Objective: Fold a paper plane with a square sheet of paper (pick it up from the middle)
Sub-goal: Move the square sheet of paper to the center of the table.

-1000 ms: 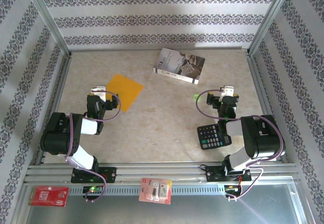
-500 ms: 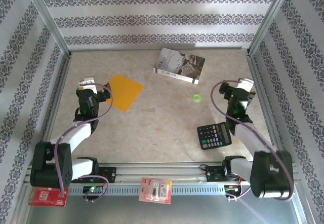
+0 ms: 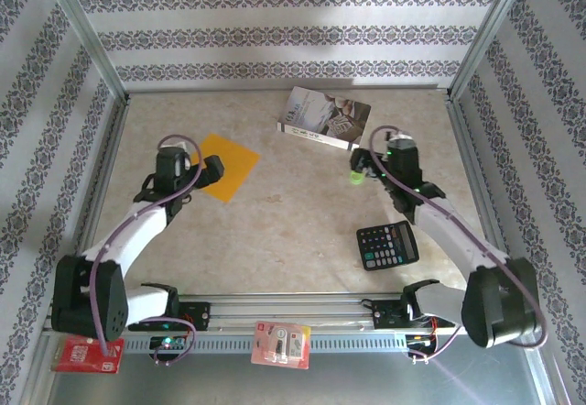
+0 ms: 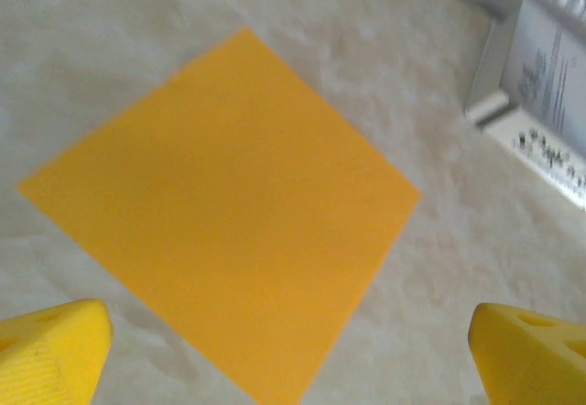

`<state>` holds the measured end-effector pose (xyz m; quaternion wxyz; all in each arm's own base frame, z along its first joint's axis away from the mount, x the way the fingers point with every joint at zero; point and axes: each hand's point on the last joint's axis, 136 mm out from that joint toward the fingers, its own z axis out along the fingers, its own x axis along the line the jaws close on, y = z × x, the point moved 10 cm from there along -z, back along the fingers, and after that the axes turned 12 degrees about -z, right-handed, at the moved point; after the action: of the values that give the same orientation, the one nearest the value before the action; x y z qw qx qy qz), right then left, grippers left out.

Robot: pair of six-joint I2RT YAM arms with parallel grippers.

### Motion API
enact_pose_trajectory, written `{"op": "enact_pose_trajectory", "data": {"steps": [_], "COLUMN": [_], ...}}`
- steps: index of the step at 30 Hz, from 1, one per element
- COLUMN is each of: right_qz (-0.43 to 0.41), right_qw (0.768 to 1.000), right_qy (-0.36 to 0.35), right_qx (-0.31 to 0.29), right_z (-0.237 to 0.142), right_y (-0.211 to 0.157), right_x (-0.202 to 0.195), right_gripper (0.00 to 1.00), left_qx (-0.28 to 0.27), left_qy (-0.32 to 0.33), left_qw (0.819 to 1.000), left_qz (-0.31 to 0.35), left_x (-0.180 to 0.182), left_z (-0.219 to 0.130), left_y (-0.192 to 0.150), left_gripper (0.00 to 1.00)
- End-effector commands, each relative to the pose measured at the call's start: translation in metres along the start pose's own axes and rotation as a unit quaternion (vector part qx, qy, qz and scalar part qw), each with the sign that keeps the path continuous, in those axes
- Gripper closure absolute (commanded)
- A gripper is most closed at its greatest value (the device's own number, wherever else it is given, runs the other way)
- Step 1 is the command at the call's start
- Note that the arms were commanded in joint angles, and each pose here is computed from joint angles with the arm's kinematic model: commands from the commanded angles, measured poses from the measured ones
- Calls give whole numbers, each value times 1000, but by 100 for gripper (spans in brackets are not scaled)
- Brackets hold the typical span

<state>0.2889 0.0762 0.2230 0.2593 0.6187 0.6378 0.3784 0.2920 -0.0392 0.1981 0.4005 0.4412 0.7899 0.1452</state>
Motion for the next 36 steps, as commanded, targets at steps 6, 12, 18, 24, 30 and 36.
{"op": "enact_pose_trajectory", "data": {"steps": [6,12,18,24,30,36], "right_qz": [-131,-124,-114,-81,-38,-4], "right_qw": [980,982,983,984,986,986], "right_qy": [63,69,69,82,97,108], "right_qx": [138,126,127,134,132,126], "right_z": [36,34,29,26,24,21], "right_y": [-6,-9,-16,-19,-21,-22], "right_x": [58,57,46,32,16,5], "right_gripper": [2,2,2,2,2,2], "left_qx": [128,197,225,237,247,254], "left_qy": [128,204,229,220,151,40], "left_qw": [973,941,927,931,947,954], "left_qz": [142,185,193,170,139,153], "left_x": [-18,-16,-11,-19,-68,-114], "left_z": [61,114,133,120,90,52], "left_y": [1,6,-7,-43,-105,-119], "left_gripper": [0,3,7,6,4,1]}}
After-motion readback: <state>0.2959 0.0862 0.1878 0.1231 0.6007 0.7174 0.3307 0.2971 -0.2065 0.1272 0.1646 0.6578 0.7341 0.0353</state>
